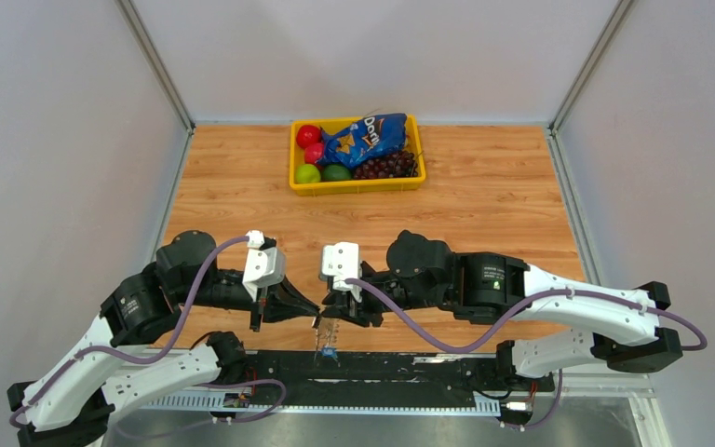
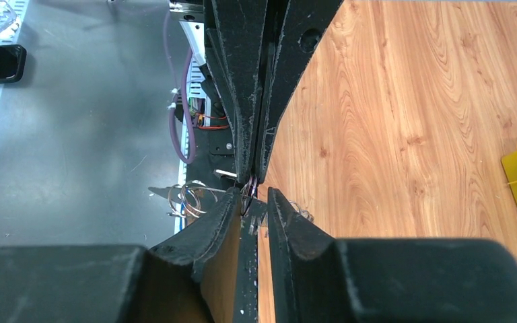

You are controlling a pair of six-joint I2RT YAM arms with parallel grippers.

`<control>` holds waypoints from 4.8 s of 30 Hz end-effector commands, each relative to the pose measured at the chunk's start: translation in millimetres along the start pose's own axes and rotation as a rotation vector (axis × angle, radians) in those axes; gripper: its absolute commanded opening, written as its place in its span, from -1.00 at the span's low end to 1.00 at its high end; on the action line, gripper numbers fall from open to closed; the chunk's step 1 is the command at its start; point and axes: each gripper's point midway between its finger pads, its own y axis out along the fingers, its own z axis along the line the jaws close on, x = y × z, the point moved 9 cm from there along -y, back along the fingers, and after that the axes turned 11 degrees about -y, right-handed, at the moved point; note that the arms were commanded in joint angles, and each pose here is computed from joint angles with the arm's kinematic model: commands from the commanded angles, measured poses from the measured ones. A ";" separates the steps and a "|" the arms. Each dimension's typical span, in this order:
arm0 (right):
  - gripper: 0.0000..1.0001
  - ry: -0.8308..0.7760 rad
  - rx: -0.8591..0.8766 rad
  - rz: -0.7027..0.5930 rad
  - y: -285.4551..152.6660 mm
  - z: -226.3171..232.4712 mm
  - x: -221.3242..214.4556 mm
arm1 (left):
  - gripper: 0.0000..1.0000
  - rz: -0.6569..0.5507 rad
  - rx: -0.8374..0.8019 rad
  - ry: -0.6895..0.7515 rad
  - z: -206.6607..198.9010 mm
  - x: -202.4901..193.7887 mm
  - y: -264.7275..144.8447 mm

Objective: Put the keys on the keyring

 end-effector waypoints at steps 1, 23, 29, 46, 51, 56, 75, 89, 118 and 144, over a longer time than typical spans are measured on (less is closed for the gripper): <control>-0.50 -0.008 -0.016 -0.090 -1.3 -6.9 20.8 | -1.00 -0.068 -0.033 0.064 -5.6 13.8 -2.6; -1.00 -0.016 -0.073 -0.170 -1.1 -8.5 13.2 | -0.67 -0.111 -0.037 0.070 -8.4 13.3 -5.7; -1.00 -0.010 -0.104 -0.212 -5.7 -9.7 14.7 | -0.35 -0.149 -0.058 0.079 -11.8 14.1 -7.2; -1.00 -0.036 -0.149 -0.293 -24.8 -10.9 19.4 | -0.31 -0.143 -0.003 0.053 -3.5 13.1 -1.9; -1.00 -0.040 -0.150 -0.298 -26.5 -10.7 18.5 | -0.29 -0.169 0.039 0.056 -0.8 13.9 -3.6; -1.00 -0.042 -0.149 -0.301 -26.7 -10.3 18.3 | -0.42 -0.172 0.038 0.056 0.9 13.8 -1.2; -1.00 -0.170 -0.166 -0.462 -30.1 -6.5 17.4 | -1.00 -0.171 0.023 0.056 3.6 16.6 5.2; -1.00 -0.309 -0.211 -0.673 -25.4 -3.0 13.3 | -1.00 -0.167 0.020 0.055 6.0 17.7 8.9; -1.00 -0.504 -0.200 -1.159 -22.1 15.4 17.8 | -1.00 -0.238 -0.133 0.081 -10.3 39.3 10.5; -1.00 -0.568 -0.205 -1.331 -15.6 12.7 42.3 | -0.96 -0.316 -0.311 0.093 -18.5 69.5 25.5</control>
